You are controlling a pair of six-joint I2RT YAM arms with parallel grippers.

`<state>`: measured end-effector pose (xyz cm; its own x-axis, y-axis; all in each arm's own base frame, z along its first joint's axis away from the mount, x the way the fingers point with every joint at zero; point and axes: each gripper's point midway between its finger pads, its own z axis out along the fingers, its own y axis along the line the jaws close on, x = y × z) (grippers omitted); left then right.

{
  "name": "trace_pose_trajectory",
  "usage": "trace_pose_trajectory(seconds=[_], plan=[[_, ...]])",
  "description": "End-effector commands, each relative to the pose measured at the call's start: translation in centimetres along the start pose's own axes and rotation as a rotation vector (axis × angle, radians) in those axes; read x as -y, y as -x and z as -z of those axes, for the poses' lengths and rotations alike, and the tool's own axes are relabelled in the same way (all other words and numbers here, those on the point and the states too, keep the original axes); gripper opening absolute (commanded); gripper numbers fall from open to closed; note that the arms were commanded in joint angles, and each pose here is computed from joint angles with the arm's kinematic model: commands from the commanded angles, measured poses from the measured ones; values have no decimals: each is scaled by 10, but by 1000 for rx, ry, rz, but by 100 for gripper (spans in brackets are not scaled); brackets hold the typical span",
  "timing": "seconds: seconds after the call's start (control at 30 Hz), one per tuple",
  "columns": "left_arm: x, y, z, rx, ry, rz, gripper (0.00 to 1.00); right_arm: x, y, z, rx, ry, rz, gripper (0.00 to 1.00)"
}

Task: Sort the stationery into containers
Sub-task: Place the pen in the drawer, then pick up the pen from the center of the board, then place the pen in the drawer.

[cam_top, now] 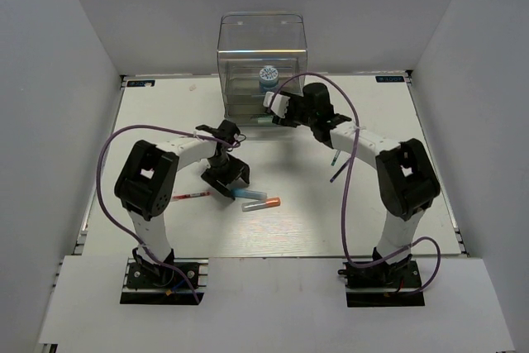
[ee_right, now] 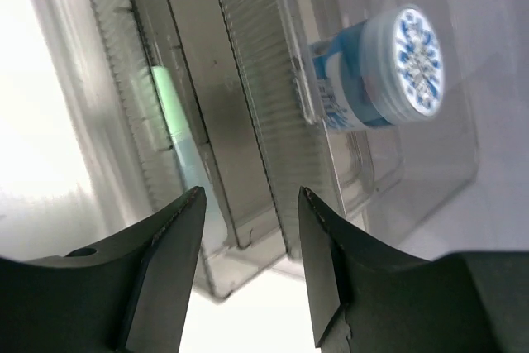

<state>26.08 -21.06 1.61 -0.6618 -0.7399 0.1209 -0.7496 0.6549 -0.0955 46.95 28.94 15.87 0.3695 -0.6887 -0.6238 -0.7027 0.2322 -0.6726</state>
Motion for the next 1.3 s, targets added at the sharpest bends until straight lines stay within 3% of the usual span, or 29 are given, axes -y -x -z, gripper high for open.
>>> trace_pose_trajectory(seconds=[0.0, 0.1, 0.13, 0.17, 0.27, 0.37, 0.77, 0.8, 0.93, 0.97, 1.0, 1.13, 1.27], plan=[[4, -3, -1, 3, -15, 11, 75, 33, 46, 37, 127, -107, -65, 55], [6, -7, -4, -6, -17, 2, 55, 19, 52, 56, 170, -97, -110, 58], [4, -7, -7, -8, -7, 4, 49, 18, 55, 61, 183, -99, -116, 64], [4, -10, -8, -9, -5, -7, 38, 20, 65, 70, 214, -104, -111, 90], [7, -10, -9, -9, -7, -7, 18, 13, 76, 94, 262, -114, -135, 90], [27, -8, 5, 8, -89, -19, 0, -11, 61, 105, 238, -94, -187, 90], [125, 8, 109, 155, -531, -53, 0, -86, 26, 141, 199, 20, -254, 88], [136, 13, 123, 190, -595, -42, 0, -91, 24, 143, 195, 28, -254, 86], [153, 25, 162, 259, -771, 29, 0, -112, 18, 149, 194, 98, -264, 56], [157, 27, 171, 272, -803, 40, 0, -116, 16, 150, 187, 110, -271, 42], [159, 37, 175, 304, -816, 70, 0, -121, 15, 151, 184, 125, -278, 38], [176, 54, 199, 384, -883, 124, 0, -133, 11, 154, 179, 152, -290, 33], [189, 75, 187, 433, -863, 231, 0, -135, 7, 156, 170, 152, -291, 33]])
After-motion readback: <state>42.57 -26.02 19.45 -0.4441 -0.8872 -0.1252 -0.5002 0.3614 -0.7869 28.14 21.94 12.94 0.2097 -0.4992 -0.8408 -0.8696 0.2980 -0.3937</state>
